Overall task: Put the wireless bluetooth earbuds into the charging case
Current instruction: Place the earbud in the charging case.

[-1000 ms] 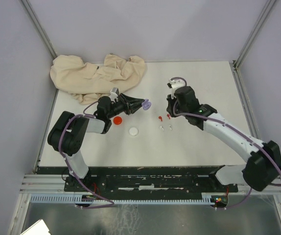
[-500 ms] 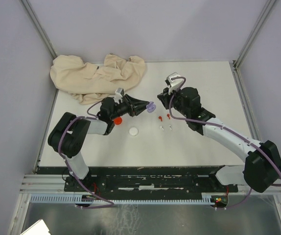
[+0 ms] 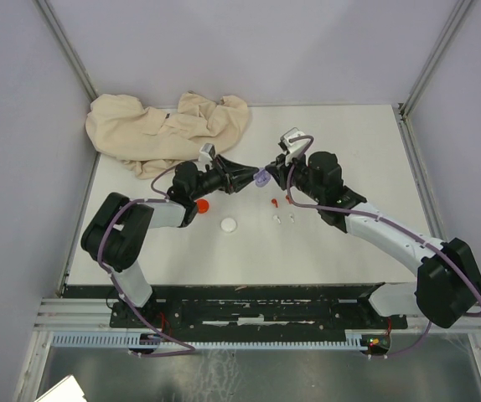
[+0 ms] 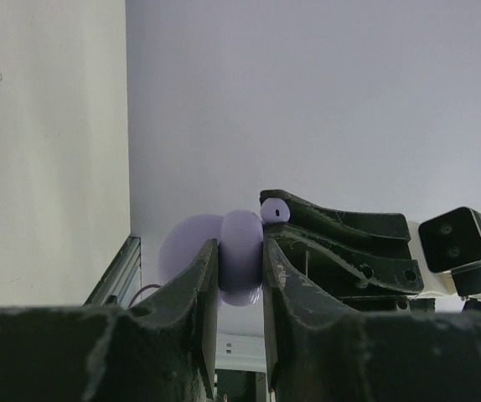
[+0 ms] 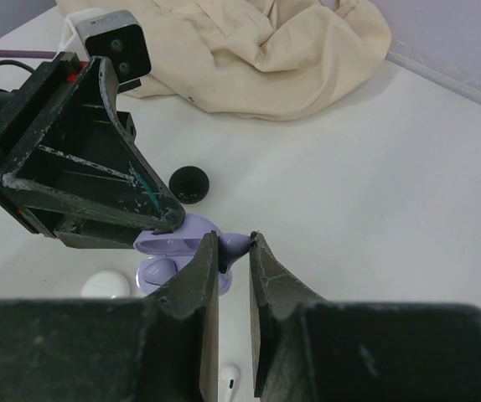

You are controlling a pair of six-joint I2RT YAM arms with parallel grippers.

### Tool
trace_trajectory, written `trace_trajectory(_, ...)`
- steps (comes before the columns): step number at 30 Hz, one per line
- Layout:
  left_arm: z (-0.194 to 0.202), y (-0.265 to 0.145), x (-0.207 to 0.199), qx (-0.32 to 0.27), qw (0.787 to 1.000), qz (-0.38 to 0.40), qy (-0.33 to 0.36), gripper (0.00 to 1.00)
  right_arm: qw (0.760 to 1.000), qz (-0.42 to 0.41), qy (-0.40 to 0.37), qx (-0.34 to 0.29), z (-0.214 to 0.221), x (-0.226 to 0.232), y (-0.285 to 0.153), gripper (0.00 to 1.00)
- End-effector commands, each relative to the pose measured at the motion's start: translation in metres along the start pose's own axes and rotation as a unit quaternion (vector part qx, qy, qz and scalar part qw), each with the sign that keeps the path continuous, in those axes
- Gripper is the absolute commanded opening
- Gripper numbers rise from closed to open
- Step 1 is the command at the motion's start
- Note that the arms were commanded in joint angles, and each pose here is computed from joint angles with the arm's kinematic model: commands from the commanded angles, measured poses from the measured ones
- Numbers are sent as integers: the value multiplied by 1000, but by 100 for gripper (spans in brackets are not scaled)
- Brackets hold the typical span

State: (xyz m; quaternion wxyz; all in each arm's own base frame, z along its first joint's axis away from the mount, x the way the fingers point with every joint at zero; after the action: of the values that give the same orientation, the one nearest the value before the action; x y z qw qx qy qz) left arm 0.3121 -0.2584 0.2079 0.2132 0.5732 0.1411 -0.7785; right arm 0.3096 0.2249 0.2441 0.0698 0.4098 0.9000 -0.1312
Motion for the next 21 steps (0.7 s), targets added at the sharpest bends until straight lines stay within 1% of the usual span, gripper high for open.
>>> trace_trajectory(1, 8, 5, -22, 22, 999, 28, 26, 3, 1000, -7, -14, -27, -9, 3, -1, 2)
trace_trajectory(21, 6, 9, -23, 19, 999, 29, 23, 3, 1000, -22, -13, -17, -1, 14, -8, 2)
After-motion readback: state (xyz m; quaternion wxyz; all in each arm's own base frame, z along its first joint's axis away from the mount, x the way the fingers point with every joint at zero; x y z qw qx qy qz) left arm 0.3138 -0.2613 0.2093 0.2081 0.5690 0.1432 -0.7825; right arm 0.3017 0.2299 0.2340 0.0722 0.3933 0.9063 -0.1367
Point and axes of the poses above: each gripper's point midway between its finger pads, its own y axis out along the fingers, its own x axis along the line the jaws close on, z = x × y, the point moved 6 cm from there along -y, back along the fingers, and after that the axes turned 14 degrees about -y, right-handed, at the moved point
